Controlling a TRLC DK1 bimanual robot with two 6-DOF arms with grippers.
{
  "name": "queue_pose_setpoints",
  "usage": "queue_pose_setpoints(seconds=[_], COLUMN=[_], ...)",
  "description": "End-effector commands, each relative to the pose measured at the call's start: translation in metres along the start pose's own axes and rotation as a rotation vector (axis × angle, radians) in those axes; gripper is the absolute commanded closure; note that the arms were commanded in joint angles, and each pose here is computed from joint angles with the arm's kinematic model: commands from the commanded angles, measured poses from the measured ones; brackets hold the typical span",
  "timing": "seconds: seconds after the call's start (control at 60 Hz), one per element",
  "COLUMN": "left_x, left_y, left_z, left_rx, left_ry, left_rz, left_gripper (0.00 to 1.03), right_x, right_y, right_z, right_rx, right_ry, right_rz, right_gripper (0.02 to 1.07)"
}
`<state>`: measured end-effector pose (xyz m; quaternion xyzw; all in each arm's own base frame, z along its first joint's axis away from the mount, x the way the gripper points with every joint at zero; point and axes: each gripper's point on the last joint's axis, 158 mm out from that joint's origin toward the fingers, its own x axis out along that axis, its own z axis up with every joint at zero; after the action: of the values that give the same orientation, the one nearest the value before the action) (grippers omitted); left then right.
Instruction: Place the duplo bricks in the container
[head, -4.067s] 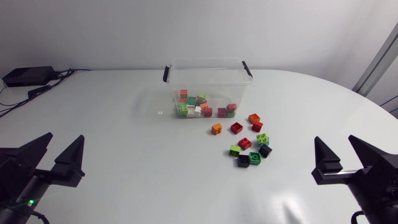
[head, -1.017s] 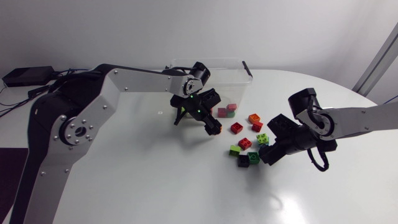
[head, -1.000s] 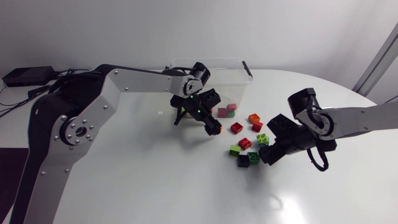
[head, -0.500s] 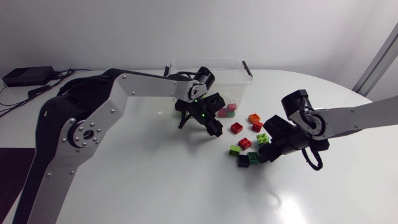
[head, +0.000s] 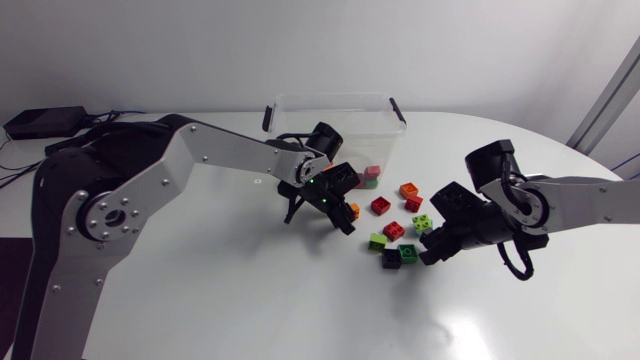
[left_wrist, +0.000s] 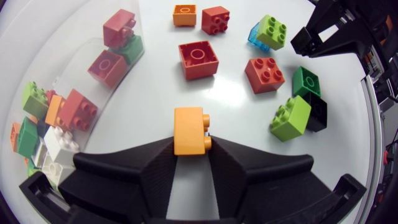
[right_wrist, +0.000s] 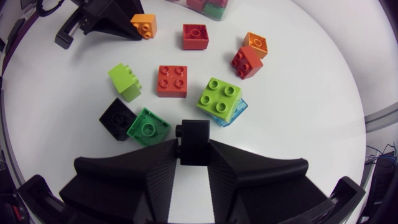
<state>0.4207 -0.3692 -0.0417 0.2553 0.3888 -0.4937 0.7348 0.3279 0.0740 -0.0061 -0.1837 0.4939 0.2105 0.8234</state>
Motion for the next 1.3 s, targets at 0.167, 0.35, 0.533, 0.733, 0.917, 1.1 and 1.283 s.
queue_pose_setpoints(seconds=[0.167, 0.35, 0.533, 0.733, 0.917, 1.1, 1.283], left_x=[-0.014, -0.071, -0.151, -0.218, -0.242, -0.238, -0.238], left_y=[-0.017, -0.017, -0.014, 0.008, 0.039, 0.073, 0.111], left_z=[-0.012, 0.009, 0.047, 0.097, 0.118, 0.123, 0.127], left_rx=[0.010, 0.009, 0.021, 0.004, -0.036, -0.084, -0.124], left_ry=[0.018, -0.055, -0.204, -0.390, -0.459, -0.479, -0.499], left_rz=[-0.006, 0.038, 0.121, 0.226, 0.280, 0.314, 0.349], left_gripper=[0.74, 0.74, 0.74, 0.74, 0.73, 0.73, 0.73], right_x=[-0.024, -0.068, -0.104, -0.131, -0.145, -0.140, -0.124], right_y=[0.007, 0.010, 0.009, 0.010, 0.008, 0.007, 0.009], right_z=[-0.003, 0.029, 0.072, 0.122, 0.173, 0.222, 0.266], right_rx=[0.008, 0.009, 0.015, 0.029, 0.039, 0.037, 0.025], right_ry=[-0.029, -0.129, -0.256, -0.403, -0.502, -0.557, -0.588], right_rz=[-0.017, -0.034, -0.049, -0.052, -0.042, -0.033, -0.045], right_gripper=[0.88, 0.88, 0.88, 0.88, 0.88, 0.88, 0.88])
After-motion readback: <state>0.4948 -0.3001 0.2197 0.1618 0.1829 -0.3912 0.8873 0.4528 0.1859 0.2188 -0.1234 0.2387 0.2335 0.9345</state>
